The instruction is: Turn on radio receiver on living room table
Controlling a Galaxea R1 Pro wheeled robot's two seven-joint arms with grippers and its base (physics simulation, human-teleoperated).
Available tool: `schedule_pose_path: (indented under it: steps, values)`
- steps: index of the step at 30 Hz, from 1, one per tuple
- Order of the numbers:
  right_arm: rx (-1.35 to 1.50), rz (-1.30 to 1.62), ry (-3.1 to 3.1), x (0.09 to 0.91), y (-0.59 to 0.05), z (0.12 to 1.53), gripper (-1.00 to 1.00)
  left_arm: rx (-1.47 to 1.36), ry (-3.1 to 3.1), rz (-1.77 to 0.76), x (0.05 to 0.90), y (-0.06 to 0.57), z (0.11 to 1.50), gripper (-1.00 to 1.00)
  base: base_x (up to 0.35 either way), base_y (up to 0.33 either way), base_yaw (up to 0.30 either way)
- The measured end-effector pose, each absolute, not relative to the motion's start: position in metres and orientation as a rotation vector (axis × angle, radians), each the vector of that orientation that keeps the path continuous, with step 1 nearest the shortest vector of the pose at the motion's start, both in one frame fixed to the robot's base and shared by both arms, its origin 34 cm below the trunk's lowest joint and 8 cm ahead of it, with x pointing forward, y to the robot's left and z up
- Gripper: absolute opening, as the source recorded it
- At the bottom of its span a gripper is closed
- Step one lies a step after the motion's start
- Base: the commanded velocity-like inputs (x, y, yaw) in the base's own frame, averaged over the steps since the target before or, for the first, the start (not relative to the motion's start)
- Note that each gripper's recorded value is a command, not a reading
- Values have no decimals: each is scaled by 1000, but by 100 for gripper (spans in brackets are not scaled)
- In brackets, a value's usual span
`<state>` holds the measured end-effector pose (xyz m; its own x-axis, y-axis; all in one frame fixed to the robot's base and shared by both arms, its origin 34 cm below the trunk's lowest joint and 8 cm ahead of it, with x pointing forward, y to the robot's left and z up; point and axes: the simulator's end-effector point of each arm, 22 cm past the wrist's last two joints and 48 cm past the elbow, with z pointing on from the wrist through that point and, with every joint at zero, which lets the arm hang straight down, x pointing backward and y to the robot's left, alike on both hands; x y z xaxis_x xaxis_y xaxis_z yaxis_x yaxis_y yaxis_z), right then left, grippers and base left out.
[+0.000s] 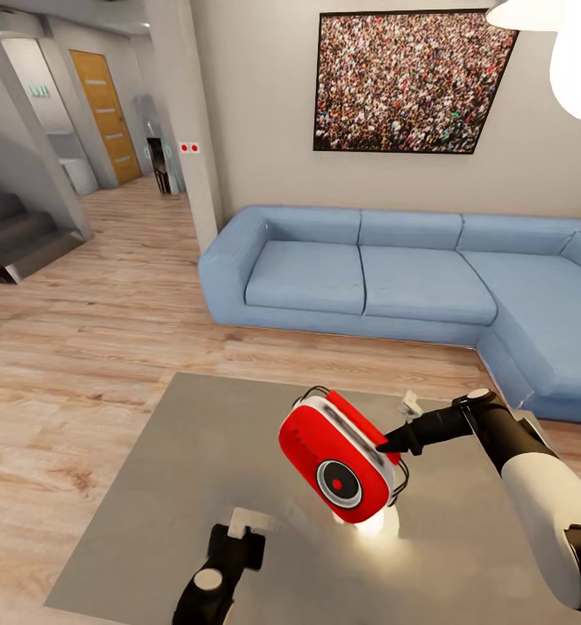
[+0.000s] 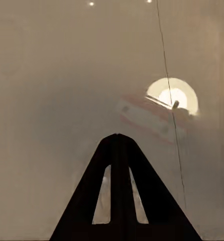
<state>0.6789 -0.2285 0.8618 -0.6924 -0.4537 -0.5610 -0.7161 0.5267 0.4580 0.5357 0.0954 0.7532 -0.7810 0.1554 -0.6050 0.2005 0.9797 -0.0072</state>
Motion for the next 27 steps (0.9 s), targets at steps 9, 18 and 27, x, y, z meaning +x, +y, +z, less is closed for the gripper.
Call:
schedule_pose_path:
  steps: [9,18,27]
  values:
    - [-966,981,2394,678,-227,863,-100,567,2452,-200,507,11,767,-100,0,0,0]
    - [-989,1032,2363,676,-195,862,-100,565,2346,-233,536,-6,807,-100,0,0,0]
    - [-992,1035,2361,676,-191,861,-100,570,2320,-207,572,-3,833,-100,0,0,0]
